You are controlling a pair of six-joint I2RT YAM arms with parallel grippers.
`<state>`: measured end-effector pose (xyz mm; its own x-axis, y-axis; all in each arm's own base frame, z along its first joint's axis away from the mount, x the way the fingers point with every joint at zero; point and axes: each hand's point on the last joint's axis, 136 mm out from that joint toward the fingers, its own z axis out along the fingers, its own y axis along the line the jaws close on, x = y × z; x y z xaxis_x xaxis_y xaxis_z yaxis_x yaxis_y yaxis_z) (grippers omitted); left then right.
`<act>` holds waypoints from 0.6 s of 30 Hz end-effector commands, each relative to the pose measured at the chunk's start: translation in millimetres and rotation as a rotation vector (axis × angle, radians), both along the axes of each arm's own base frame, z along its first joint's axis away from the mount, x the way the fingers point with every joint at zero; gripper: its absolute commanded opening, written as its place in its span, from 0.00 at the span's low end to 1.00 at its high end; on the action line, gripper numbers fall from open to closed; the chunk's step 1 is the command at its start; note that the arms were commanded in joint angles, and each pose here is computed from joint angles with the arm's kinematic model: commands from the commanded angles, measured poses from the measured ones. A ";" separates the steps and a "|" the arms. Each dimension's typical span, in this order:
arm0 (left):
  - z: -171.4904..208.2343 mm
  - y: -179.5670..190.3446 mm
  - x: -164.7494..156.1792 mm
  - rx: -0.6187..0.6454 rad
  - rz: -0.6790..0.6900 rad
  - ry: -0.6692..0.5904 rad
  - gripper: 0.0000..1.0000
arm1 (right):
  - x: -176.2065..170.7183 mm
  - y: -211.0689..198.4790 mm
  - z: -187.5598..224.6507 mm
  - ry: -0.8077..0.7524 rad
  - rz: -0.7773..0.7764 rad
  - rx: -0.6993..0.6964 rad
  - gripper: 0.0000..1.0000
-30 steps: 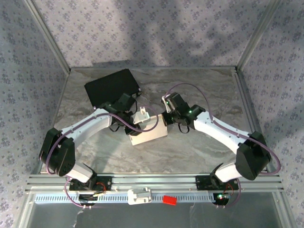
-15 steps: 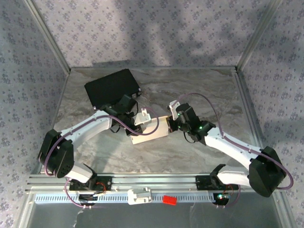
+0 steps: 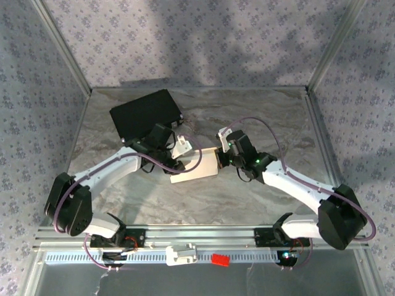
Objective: Fold the paper box
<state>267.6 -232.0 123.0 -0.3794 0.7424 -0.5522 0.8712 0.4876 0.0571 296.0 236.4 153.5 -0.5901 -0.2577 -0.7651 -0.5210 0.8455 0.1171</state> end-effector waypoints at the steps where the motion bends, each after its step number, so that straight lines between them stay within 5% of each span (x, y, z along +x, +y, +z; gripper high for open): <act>1: 21.3 4.8 14.8 -0.049 0.078 -0.091 0.62 | -31.4 -16.3 -49.7 0.191 0.012 -0.131 0.00; 10: 44.5 11.1 10.9 -0.139 0.165 -0.127 0.74 | -24.9 -14.2 -41.2 0.168 -0.022 -0.134 0.00; 18: 76.8 34.0 12.7 -0.217 0.353 -0.198 0.73 | -21.0 -16.0 -36.7 0.158 -0.064 -0.136 0.00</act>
